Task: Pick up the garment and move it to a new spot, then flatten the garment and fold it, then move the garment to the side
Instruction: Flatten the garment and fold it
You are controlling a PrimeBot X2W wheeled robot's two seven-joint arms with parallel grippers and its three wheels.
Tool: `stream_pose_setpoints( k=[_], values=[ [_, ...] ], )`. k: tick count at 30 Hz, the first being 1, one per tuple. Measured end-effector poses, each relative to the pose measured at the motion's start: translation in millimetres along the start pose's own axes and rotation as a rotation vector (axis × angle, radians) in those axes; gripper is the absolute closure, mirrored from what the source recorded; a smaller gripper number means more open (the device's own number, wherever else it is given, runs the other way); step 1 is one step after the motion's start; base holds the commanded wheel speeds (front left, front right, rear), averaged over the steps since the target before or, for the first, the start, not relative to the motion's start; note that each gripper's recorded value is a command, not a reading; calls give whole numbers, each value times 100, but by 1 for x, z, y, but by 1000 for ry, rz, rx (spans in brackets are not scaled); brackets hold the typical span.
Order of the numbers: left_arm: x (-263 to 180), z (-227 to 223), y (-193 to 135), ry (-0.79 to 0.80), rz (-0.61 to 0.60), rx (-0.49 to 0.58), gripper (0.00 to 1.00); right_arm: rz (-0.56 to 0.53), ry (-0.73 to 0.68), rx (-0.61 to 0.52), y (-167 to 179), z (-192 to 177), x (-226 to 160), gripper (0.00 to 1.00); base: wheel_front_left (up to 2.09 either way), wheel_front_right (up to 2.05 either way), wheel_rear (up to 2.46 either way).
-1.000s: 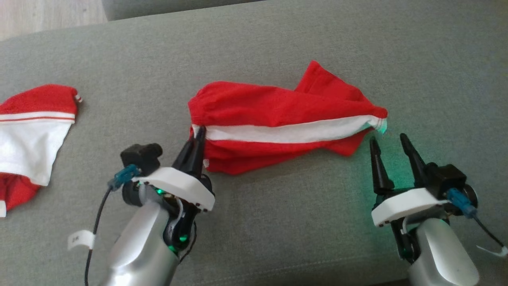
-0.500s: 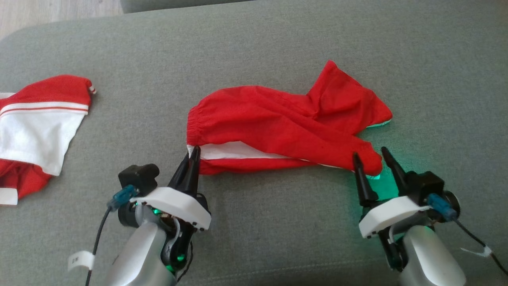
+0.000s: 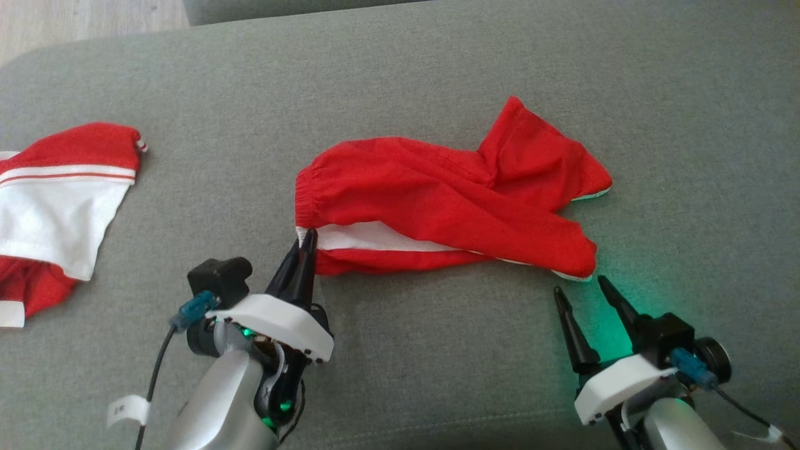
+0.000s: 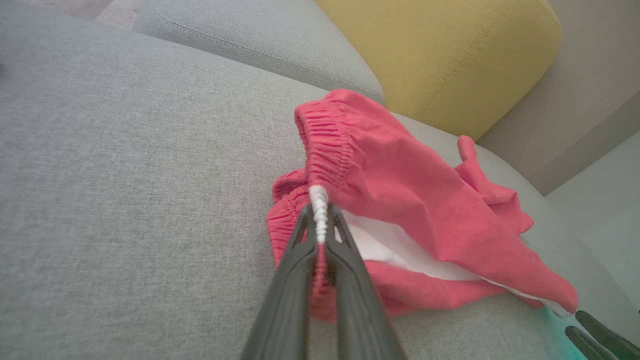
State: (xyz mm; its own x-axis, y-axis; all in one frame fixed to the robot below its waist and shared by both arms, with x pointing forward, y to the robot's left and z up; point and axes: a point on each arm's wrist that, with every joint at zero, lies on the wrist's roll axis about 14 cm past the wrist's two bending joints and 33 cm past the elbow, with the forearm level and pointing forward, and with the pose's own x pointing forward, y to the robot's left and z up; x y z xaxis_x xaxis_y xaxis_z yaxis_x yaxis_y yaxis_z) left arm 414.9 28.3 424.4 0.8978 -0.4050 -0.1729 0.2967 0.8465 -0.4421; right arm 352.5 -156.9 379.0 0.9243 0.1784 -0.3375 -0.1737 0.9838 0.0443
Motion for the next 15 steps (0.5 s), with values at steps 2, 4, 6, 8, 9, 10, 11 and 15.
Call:
stream_pose_setpoints(
  k=[2, 4, 6, 8, 9, 10, 11, 15],
  values=[
    [-1, -1, 1, 2, 2, 0, 100, 0, 9, -4, 0, -3, 0, 0, 0, 0, 0],
    [-1, -1, 2, 3, 5, -1, 100, 1, 12, -6, 0, -3, 2, 0, 0, 0, 0],
    [-2, -1, 3, 3, 9, -1, 100, 4, 13, -15, 0, -2, 5, 0, 0, 0, 0],
    [-3, -1, 5, 3, 14, -1, 100, 10, 17, -21, 1, -3, 7, 0, 0, 0, 0],
    [-3, -1, 5, 3, 14, -1, 100, 10, 17, -21, 1, -3, 7, 0, 0, 0, 0],
    [-4, -1, 5, 2, 16, -1, 100, 11, 20, -23, 2, -3, 8, 0, 0, 0, 0],
    [-4, -1, 6, 2, 18, -1, 100, 11, 23, -26, 1, -4, 8, 0, 0, 0, 0],
    [-5, -1, 7, 1, 21, 0, 100, 6, 33, -28, 0, -7, 8, 0, 0, 0, 0]
  ],
)
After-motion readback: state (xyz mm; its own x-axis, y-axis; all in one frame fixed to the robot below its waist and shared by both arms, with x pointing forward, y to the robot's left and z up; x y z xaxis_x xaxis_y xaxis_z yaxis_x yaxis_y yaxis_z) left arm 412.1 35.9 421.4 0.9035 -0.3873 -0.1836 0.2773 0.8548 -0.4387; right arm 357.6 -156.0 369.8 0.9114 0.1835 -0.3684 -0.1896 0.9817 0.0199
